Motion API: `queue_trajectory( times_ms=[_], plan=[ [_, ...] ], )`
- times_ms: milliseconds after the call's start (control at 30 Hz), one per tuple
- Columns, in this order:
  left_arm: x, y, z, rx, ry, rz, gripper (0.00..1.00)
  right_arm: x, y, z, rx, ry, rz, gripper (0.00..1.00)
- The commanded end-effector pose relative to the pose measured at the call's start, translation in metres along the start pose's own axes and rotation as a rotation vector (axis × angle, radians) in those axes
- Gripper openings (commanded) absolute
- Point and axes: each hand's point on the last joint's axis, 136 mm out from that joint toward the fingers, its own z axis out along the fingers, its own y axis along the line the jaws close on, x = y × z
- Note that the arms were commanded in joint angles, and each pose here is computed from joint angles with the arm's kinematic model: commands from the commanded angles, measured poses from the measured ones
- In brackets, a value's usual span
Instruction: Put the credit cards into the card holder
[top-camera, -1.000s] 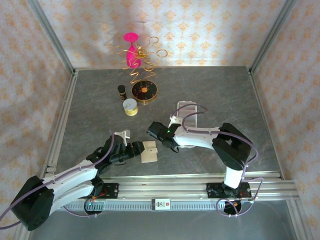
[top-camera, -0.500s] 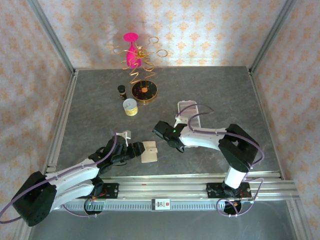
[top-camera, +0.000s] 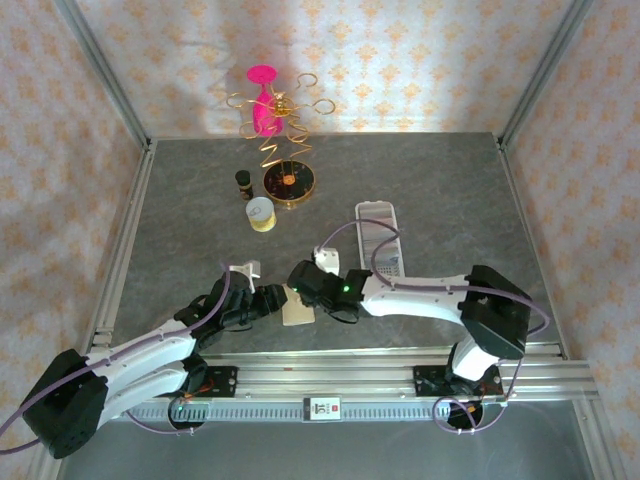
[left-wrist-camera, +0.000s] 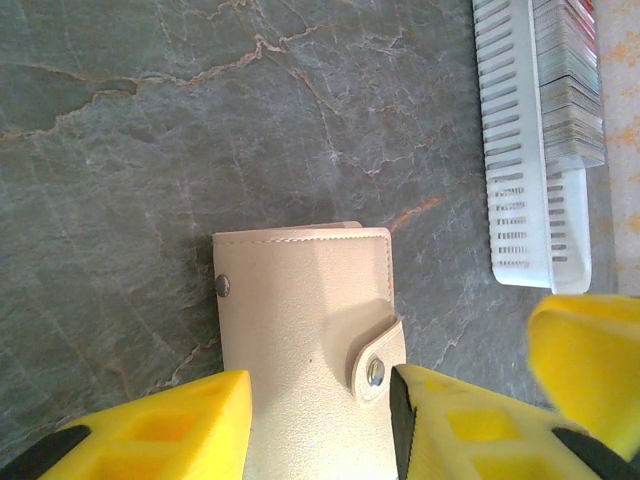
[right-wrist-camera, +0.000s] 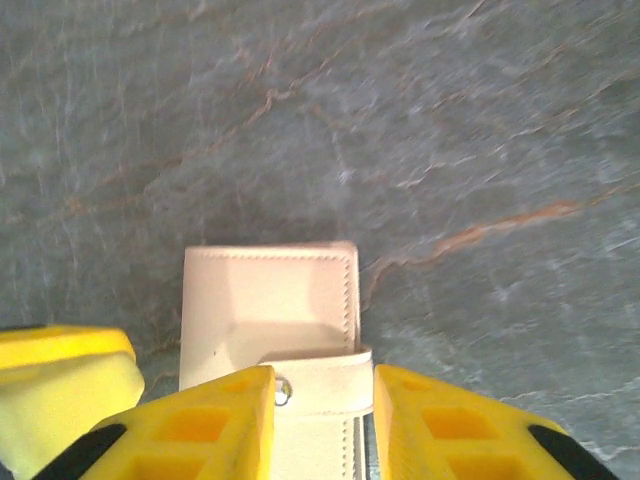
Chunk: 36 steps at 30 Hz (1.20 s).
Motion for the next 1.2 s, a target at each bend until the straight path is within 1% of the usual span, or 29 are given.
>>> queue_trajectory(
  times_ms=[0,167,267,467,600,733,767,867,900,1000,1167],
  plan=[
    [0.005,0.009,0.0,-0.023,0.0,-0.012,0.42,0.014,0.006,0.01,-0.026,0.042,-0.041,0.33],
    [0.004,0.018,0.001,-0.054,-0.017,-0.019,0.43,0.021,0.017,0.016,-0.064,0.074,-0.062,0.4],
    [0.004,0.018,0.001,-0.054,-0.023,-0.026,0.43,0.023,0.016,0.021,-0.048,0.083,-0.078,0.45],
    [0.004,0.021,0.001,-0.061,-0.027,-0.028,0.43,0.028,0.006,0.034,0.027,0.096,-0.091,0.46],
    [0.004,0.021,0.002,-0.056,-0.027,-0.034,0.43,0.032,0.008,0.04,0.036,0.11,-0.099,0.47],
    [0.005,0.022,0.003,-0.059,-0.027,-0.04,0.43,0.032,0.013,0.038,0.001,0.107,-0.088,0.54],
    [0.005,0.023,0.003,-0.059,-0.026,-0.042,0.43,0.032,0.012,0.037,-0.002,0.102,-0.082,0.55],
    [0.006,0.022,0.005,-0.05,-0.024,-0.047,0.43,0.034,0.009,0.037,0.003,0.104,-0.081,0.61],
    [0.006,0.022,0.005,-0.048,-0.02,-0.049,0.42,0.034,0.007,0.038,0.013,0.103,-0.082,0.61],
    [0.008,0.019,0.007,-0.035,-0.009,-0.052,0.41,0.035,-0.004,0.042,0.068,0.1,-0.084,0.55],
    [0.01,0.013,0.011,-0.01,0.016,-0.054,0.39,0.037,-0.011,0.045,0.1,0.096,-0.08,0.43]
  ],
)
